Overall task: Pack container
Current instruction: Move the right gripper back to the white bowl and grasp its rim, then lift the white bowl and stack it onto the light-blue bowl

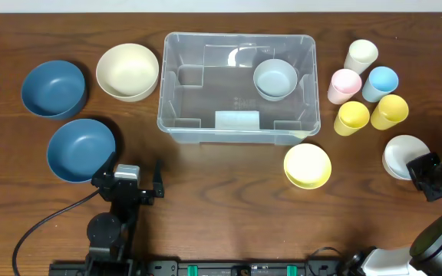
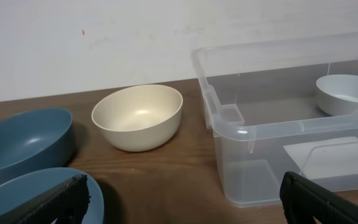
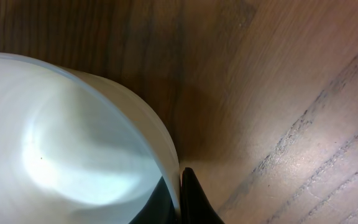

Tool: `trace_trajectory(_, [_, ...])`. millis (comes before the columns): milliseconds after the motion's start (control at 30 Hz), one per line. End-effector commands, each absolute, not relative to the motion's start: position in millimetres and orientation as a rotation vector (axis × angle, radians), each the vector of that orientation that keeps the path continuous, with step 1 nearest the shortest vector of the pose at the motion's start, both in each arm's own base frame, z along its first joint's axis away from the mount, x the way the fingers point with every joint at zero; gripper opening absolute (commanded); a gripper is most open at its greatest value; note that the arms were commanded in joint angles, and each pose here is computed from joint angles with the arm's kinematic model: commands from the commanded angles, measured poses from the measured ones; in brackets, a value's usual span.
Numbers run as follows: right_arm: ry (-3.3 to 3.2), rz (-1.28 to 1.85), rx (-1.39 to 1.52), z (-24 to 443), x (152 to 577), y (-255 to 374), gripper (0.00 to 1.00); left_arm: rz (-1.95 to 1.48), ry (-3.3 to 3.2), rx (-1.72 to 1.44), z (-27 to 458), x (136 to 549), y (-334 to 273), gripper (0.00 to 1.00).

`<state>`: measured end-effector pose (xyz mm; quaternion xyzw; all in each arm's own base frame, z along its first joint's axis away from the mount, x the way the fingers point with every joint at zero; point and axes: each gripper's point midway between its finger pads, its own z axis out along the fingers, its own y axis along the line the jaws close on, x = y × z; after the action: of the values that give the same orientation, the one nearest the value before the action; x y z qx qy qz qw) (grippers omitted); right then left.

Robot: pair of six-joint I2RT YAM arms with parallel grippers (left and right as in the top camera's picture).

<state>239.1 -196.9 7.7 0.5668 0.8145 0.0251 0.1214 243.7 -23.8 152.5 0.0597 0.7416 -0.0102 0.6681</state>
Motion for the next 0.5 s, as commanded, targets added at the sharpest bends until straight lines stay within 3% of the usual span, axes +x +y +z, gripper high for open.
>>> trace_trajectory(0, [2.412,0.119,1.689,1,231,-186,0.01,-0.002,1.721,0.134,137,243,-21,0.98])
trace_trajectory(233, [2.384,0.274,1.453,59,250,-158,0.01,-0.001,1.721,0.134,137,243,-21,0.98])
trace_trajectory(467, [2.310,0.313,0.898,170,268,-95,0.01,-0.002,1.721,0.134,137,243,-21,0.98])
